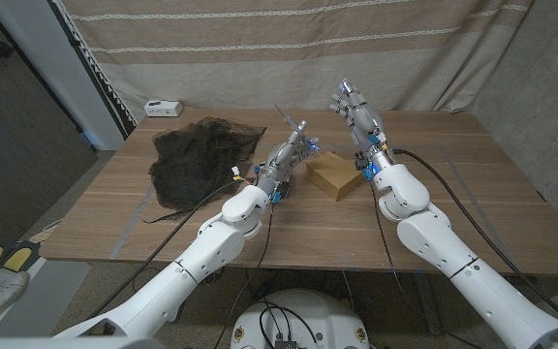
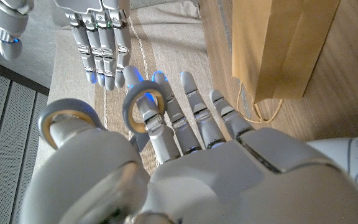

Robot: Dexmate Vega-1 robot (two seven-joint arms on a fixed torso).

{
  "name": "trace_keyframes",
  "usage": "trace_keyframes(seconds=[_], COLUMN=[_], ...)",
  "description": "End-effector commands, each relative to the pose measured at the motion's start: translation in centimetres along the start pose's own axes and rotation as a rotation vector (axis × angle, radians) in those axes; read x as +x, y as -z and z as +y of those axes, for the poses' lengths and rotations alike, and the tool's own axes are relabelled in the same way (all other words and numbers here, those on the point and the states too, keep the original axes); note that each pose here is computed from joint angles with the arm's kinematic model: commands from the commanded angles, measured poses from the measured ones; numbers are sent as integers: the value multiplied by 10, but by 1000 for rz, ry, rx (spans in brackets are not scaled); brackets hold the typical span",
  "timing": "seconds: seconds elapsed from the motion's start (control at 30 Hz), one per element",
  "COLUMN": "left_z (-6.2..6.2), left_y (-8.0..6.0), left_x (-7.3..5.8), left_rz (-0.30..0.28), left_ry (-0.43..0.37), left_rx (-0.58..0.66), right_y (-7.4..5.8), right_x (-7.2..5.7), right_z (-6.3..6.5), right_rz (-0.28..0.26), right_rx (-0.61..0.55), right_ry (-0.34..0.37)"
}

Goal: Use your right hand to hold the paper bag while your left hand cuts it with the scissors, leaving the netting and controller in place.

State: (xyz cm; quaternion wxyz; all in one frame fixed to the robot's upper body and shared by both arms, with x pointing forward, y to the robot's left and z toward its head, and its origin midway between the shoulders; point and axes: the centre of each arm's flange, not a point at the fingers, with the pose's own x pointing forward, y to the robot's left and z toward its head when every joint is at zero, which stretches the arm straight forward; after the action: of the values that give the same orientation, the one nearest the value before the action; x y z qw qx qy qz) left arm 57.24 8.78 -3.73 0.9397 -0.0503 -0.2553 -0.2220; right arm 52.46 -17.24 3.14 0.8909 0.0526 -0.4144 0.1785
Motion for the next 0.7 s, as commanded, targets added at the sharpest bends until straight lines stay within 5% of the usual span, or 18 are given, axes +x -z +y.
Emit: trace_keyframes(seconds=[0.03,0.7], left_z=[0,-1], left_y=[2,0], left_x=[3,2], left_rz=[-7,5], left_ry=[10,37], left_rx=[72,119], right_y=[-1,1], right_x=[-2,-2], right_z=[-1,-6], right_rz=[-1,2], right_rx=[-3,-2], right_ry=[6,30])
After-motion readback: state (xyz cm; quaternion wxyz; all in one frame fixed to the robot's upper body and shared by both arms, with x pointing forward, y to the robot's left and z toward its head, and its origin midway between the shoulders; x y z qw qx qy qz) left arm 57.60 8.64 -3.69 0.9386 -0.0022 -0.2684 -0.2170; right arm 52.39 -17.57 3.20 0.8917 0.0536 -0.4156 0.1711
